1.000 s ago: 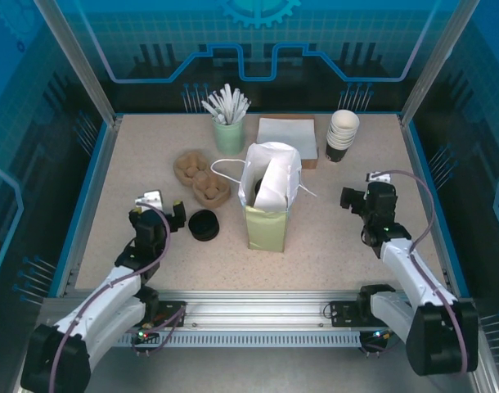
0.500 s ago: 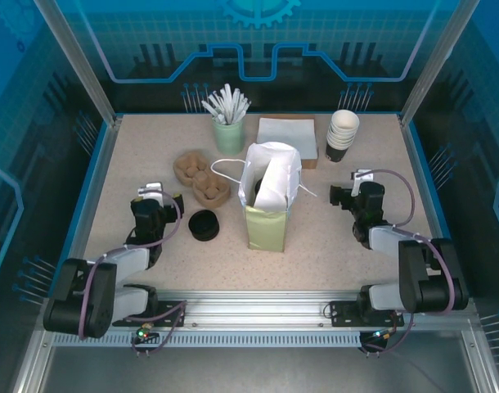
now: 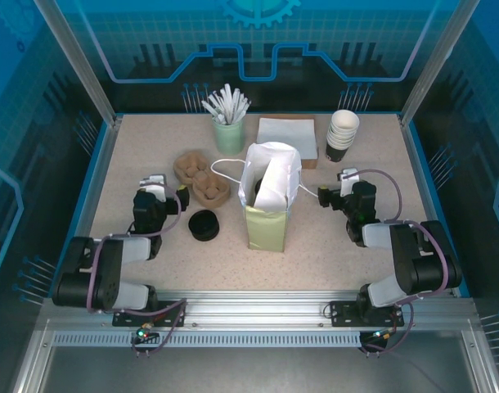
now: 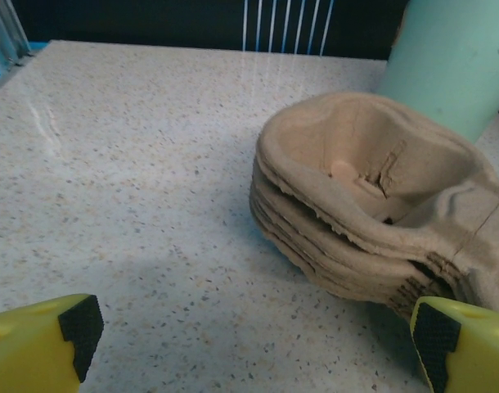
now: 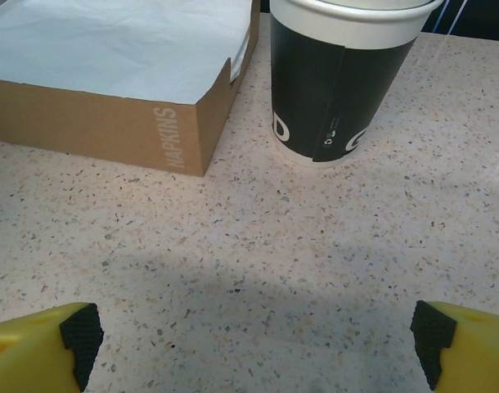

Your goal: Pack the takeout coffee

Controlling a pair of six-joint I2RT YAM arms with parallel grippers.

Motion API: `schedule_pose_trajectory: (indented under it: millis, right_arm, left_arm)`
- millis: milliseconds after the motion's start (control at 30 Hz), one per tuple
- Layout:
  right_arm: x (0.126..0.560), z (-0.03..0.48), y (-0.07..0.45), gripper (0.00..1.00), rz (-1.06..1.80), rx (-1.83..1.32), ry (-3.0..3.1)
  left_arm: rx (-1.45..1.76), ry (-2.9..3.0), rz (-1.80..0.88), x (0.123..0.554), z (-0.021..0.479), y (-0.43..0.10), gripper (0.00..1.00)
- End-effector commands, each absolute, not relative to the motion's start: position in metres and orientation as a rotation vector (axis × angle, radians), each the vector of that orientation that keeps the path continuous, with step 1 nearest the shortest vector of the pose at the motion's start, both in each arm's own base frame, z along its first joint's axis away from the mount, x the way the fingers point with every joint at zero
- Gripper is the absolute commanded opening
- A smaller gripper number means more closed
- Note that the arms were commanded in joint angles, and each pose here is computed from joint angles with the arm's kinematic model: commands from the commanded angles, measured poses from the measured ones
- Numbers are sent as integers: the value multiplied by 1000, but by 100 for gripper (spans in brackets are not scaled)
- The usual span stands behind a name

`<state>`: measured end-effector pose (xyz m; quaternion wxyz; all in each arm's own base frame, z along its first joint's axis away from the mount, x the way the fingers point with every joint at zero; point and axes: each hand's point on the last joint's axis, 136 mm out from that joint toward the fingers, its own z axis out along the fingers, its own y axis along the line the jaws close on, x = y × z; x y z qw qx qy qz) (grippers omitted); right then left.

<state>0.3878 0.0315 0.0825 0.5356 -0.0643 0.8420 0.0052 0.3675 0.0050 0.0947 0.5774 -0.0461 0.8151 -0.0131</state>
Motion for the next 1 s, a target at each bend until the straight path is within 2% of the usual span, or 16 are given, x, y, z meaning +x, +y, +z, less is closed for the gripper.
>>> schedule_pose_trajectory:
  millis: [0,167,967]
  right_arm:
    - [396,93,32,100,21,-166,1965]
    - [397,94,32,100,33,-167,1966]
    - [397,94,32,100,36,-168,1966]
  left_arm:
    - [-105,1842,-79,383,104,2,99]
    - [-140,1897,-46,396,95,8,99]
    - [-134,1901,-52,396,95,6,99]
